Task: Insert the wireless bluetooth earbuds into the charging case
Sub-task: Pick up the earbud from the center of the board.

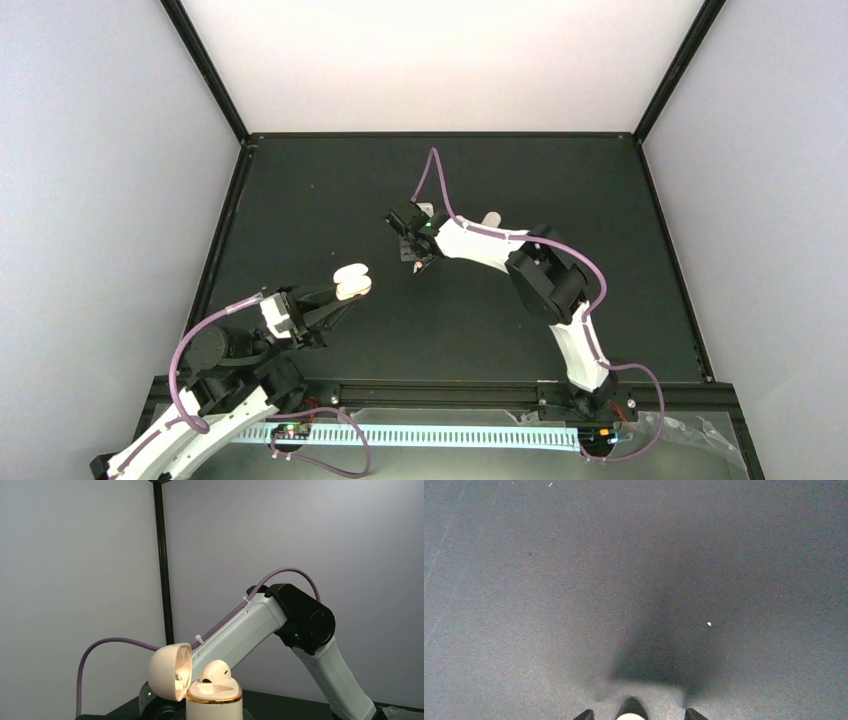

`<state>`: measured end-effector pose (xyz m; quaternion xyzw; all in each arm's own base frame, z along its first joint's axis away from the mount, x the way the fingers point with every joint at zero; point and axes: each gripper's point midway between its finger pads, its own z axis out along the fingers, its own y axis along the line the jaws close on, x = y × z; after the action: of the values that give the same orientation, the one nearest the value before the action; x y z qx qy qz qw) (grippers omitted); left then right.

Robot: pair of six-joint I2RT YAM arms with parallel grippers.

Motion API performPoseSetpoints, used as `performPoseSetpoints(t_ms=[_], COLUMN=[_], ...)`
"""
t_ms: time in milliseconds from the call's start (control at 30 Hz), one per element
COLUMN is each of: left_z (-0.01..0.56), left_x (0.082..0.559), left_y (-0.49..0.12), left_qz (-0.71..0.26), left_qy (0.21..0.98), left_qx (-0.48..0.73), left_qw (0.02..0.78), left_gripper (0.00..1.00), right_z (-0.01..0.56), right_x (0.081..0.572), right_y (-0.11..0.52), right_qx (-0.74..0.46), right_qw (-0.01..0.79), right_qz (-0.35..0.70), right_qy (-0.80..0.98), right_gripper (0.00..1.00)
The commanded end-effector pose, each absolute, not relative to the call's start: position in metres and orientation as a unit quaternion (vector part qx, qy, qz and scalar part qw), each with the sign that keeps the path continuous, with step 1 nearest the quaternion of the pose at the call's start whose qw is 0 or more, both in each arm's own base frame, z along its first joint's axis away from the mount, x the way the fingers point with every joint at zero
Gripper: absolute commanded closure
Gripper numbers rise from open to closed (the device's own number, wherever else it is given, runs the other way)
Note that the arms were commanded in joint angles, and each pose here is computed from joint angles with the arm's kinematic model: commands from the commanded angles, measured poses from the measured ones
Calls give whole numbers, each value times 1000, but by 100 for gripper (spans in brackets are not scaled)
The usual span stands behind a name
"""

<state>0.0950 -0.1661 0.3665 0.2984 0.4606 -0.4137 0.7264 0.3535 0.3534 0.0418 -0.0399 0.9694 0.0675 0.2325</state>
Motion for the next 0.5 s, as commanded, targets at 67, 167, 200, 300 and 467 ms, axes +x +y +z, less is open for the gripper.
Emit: performPoseSetpoints(t_ms=[67,167,200,300,467], left_z=[372,372,373,373,373], left_x=[89,89,89,89,89], left_y=[-163,-163,-163,-163,-163], left_qz=[-422,-422,-423,-423,-422], left_qy=[450,450,449,449,448], left_qx=[298,298,298,299,299], left_qw=[729,729,729,729,729], left_gripper=[98,98,98,98,98], right_z=[35,32,29,24,17], right_x=[360,359,358,357,352], right_y=[352,355,356,358,356], right_qx=[-33,-37,-41,-58,-72], right_qw=[231,225,221,215,202], right_qz=[48,49,48,34,20], right_qy=[971,973,973,974,977], right_gripper=[55,57,59,62,64])
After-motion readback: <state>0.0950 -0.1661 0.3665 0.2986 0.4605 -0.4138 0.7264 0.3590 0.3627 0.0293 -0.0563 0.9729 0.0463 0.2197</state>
